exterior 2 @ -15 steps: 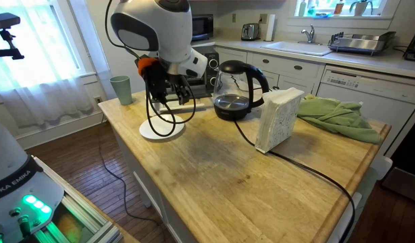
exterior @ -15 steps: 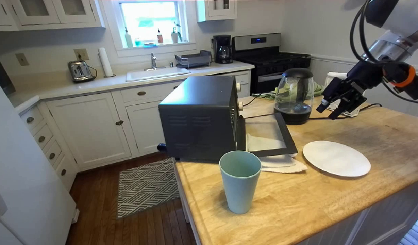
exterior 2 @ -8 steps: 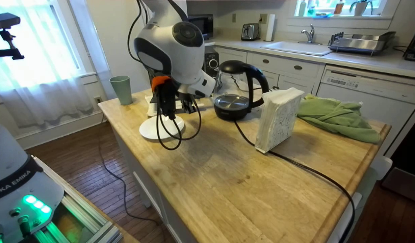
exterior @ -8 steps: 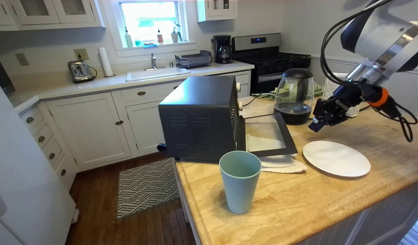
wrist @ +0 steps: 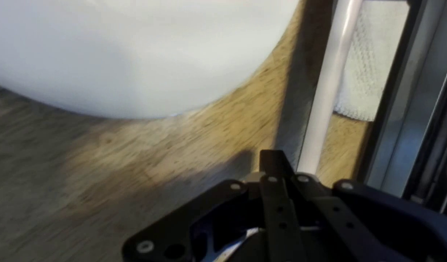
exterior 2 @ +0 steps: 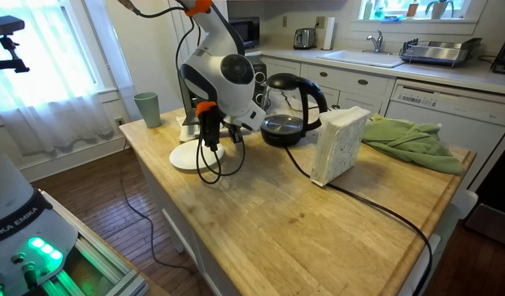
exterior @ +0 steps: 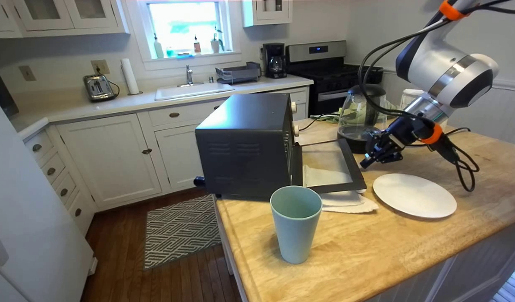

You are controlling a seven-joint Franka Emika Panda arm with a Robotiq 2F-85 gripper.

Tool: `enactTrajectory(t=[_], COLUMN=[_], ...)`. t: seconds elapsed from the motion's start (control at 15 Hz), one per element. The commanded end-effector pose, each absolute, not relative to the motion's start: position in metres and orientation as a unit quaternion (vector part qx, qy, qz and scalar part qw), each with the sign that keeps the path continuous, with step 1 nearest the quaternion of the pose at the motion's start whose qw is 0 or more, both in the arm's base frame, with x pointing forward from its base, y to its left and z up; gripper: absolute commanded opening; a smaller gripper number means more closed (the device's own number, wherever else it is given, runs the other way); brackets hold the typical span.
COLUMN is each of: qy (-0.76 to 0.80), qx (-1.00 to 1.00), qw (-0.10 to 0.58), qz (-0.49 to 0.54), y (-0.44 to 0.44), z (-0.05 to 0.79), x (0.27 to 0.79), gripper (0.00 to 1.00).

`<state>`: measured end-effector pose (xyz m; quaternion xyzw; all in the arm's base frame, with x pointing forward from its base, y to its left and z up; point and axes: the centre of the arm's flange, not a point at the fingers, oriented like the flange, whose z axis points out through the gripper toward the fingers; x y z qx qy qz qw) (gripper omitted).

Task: Close the oven door

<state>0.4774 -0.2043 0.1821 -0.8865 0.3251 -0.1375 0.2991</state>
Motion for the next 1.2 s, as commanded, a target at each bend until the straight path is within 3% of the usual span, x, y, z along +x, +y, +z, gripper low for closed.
enactTrajectory(t=[0.0, 1.13], qy=[0.338, 0.335], qx=[-0.87, -0.807], qw=[0.324, 0.459], qz=[-0.155, -0.165], y=[-0.202, -0.211], z=[0.163, 0.205], x=[0.494, 0.498], gripper=[0.0, 0.0])
